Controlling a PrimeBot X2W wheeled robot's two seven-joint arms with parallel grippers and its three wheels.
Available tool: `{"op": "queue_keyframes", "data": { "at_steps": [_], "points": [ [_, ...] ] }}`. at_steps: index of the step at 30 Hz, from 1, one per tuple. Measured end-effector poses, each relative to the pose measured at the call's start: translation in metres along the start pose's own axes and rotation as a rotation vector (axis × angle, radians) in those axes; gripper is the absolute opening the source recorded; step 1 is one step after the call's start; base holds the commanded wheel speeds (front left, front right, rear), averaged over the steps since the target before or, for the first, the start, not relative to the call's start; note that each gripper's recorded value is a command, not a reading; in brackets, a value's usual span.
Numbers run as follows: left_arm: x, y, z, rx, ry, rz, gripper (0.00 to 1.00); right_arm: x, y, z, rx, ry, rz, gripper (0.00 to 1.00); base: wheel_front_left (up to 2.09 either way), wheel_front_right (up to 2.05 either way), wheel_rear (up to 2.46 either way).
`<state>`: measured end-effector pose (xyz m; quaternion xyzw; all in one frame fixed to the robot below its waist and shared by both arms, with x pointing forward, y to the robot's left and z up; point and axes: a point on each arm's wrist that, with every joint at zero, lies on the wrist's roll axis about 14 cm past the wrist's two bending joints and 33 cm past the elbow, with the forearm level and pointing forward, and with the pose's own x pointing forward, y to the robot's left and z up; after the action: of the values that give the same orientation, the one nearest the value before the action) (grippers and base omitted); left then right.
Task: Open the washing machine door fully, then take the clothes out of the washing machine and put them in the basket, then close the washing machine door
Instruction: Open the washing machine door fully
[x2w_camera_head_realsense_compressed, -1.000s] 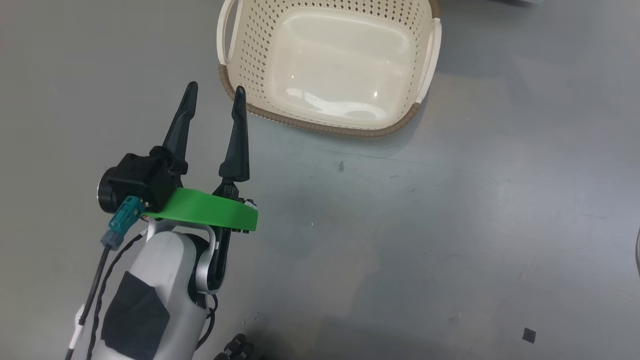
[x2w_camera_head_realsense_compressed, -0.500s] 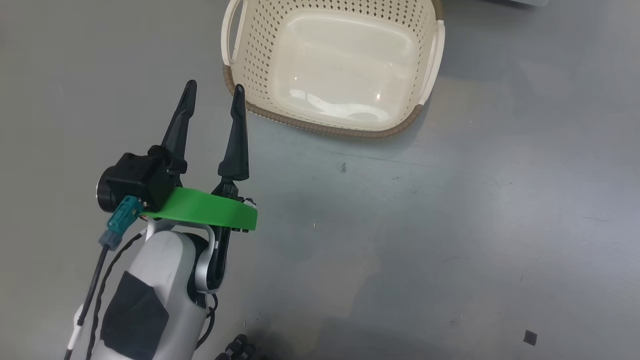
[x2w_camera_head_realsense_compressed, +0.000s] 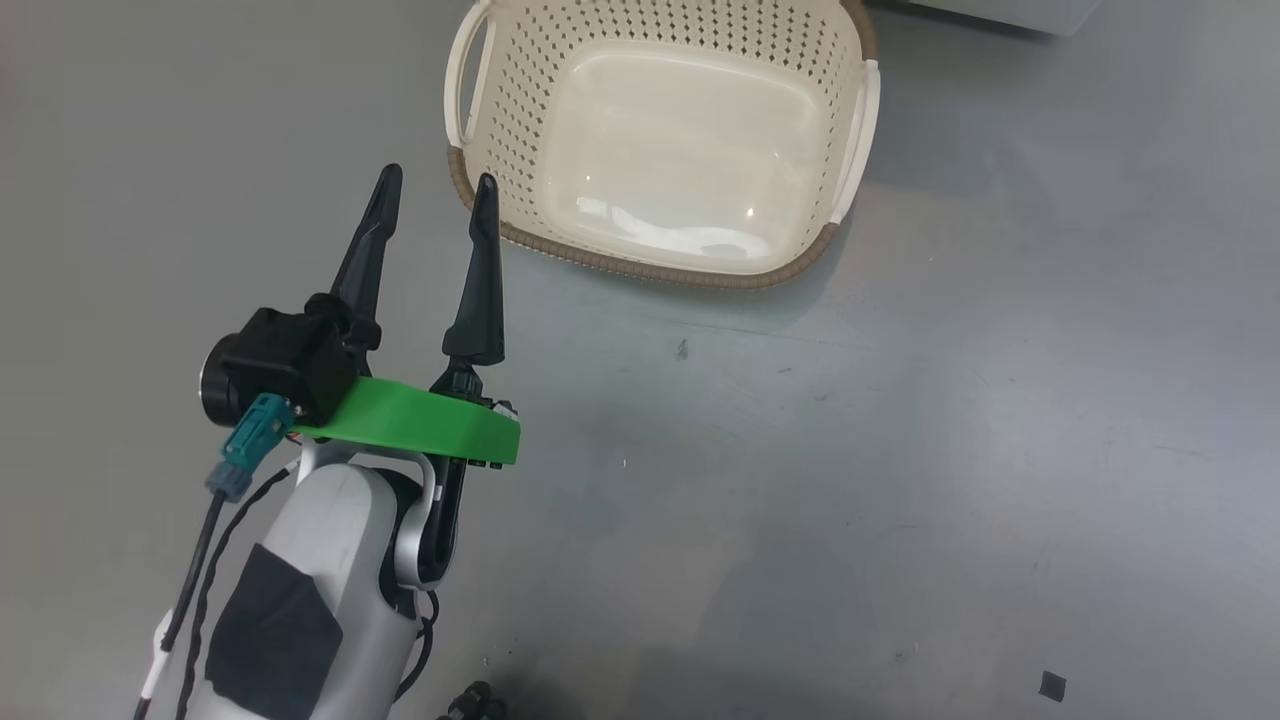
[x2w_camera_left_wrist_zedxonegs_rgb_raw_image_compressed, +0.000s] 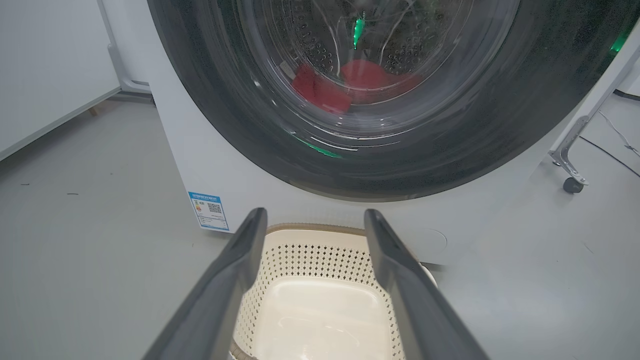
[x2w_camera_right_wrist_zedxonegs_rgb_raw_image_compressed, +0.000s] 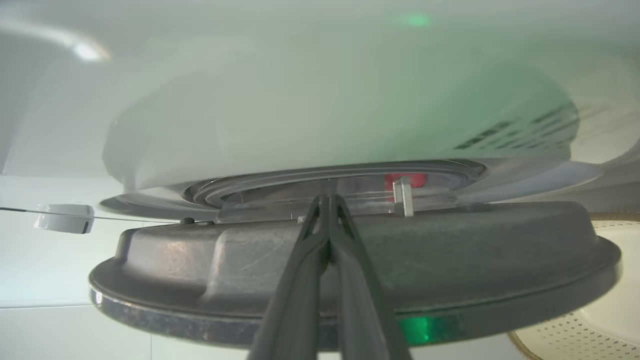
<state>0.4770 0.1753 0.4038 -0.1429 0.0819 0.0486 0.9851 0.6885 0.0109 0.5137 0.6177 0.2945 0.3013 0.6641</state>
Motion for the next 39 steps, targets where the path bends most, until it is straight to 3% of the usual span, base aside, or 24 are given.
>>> {"op": "queue_keyframes", "data": {
  "at_steps": [39],
  "points": [
    [-0.02, -0.023, 0.037, -0.012, -0.082, -0.053, 1.0, -0.036, 0.0, -0.081, 0.044, 0.242, -0.131, 0.0, 0.0, 0.0, 0.0]
  ]
}}
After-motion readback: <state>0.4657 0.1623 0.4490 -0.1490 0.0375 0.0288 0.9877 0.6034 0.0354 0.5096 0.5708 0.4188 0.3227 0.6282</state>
